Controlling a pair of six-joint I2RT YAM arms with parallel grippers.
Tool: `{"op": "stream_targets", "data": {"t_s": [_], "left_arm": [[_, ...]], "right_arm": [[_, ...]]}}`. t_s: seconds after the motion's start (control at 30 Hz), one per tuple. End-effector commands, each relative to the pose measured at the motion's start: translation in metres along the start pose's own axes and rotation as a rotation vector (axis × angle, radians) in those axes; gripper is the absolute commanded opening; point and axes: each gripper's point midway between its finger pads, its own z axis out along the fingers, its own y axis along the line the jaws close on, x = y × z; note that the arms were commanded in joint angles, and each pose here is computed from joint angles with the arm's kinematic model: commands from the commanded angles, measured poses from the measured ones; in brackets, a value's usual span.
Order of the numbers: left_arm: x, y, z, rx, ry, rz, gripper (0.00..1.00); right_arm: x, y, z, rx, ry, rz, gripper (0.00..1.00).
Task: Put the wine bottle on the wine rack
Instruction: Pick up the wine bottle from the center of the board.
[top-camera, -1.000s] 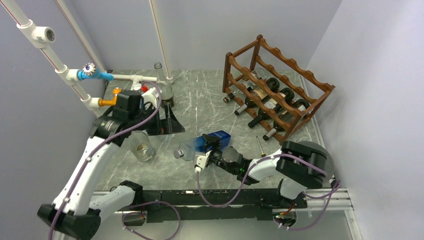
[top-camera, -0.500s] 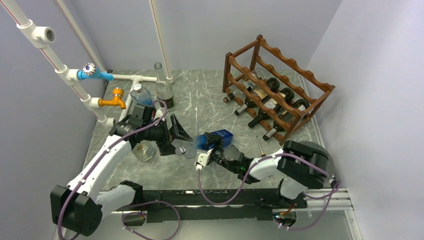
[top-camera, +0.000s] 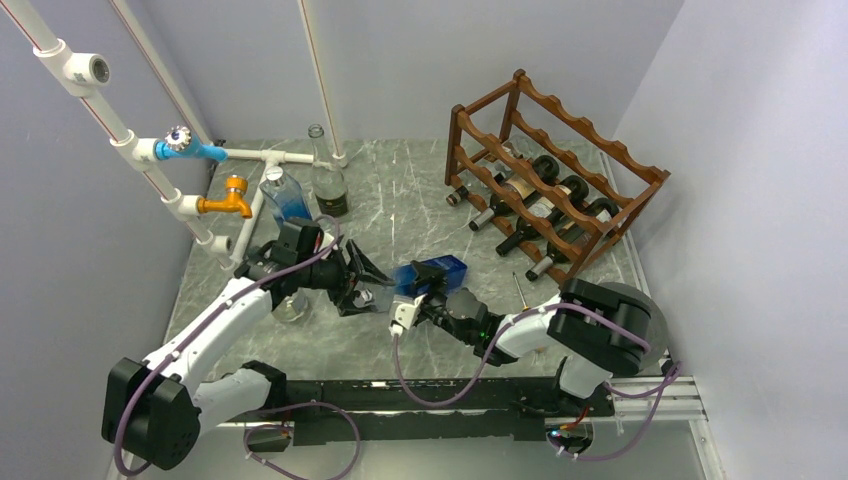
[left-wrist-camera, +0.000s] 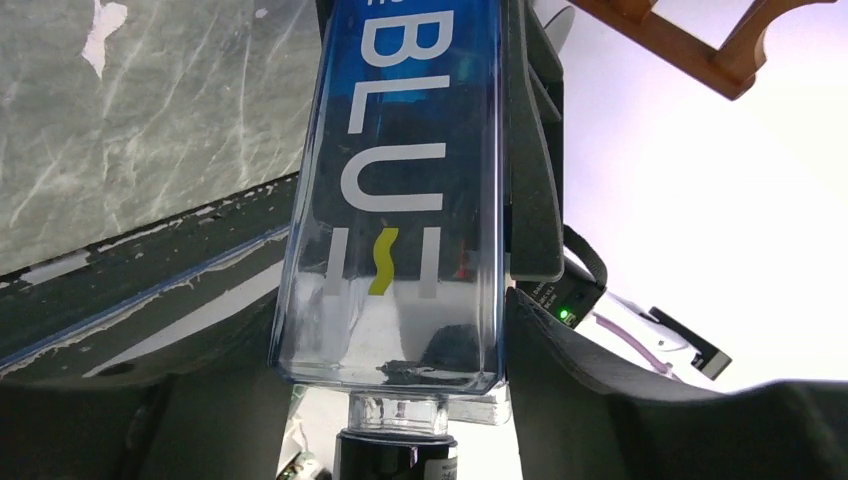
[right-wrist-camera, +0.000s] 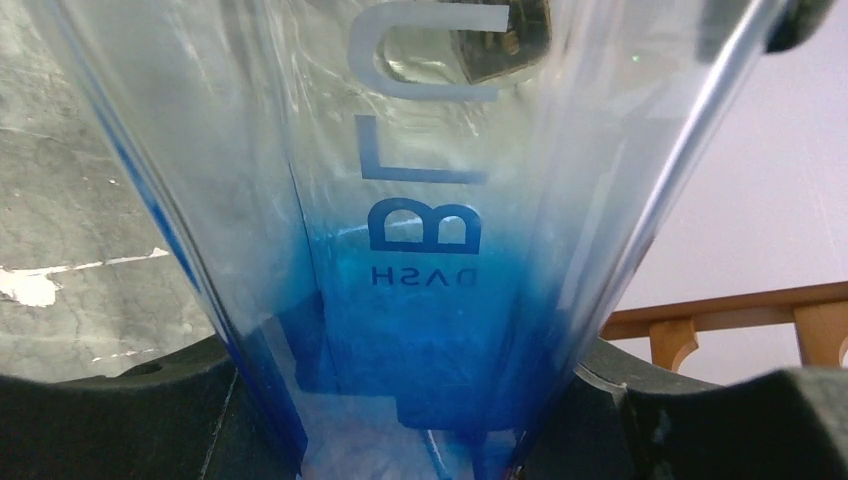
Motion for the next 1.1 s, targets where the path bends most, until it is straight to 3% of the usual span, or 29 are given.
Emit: {"op": "stream_targets", "data": {"t_s": [0.0,0.07,0.1,0.13,0.17,0.3,0.5,0.6,0.77,0.97,1.07], "left_arm": [[-0.002,-0.018,0.003,0.104,-0.021,-0.005,0.54],[-0.005,-0.024,0.001,0.126,-0.046,0.020,0.33],[-0.007,-0.026,-0.001,0.123,-0.067,0.045,0.10],[-0.011,-0.028,-0.003,0.113,-0.093,0.058,0.02],[-0.014,-0.031,-0.006,0.105,-0.122,0.100,0.00],[-0.029,-0.053,-0.019,0.127,-0.239,0.264,0.00],[-0.057,-0.069,-0.045,0.090,-0.472,0.509,0.00],[-0.064,-0.076,-0.055,0.067,-0.538,0.644,0.00],[-0.067,-0.078,-0.062,0.047,-0.573,0.845,0.00],[-0.067,-0.066,-0.074,-0.009,-0.642,0.953,0.00],[-0.063,-0.064,-0.081,-0.012,-0.690,0.981,0.00]], "right_arm": [[-0.047,-0.049,0.010,0.164,-0.155,0.045,0.03],[-0.044,-0.047,0.008,0.158,-0.143,0.072,0.29],[-0.043,-0.046,0.005,0.160,-0.142,0.093,0.43],[-0.043,-0.045,0.001,0.157,-0.143,0.118,0.80],[-0.043,-0.042,-0.002,0.137,-0.138,0.142,0.97],[-0.036,0.003,-0.014,-0.147,-0.035,0.231,1.00],[-0.039,0.022,-0.053,-0.284,0.048,0.514,1.00],[-0.038,0.013,-0.064,-0.203,0.106,0.756,1.00],[-0.019,-0.010,-0.070,0.071,0.349,1.202,1.00],[-0.060,-0.042,-0.061,0.093,0.314,1.535,1.00],[-0.057,-0.065,-0.061,0.209,0.364,1.650,1.00]]}}
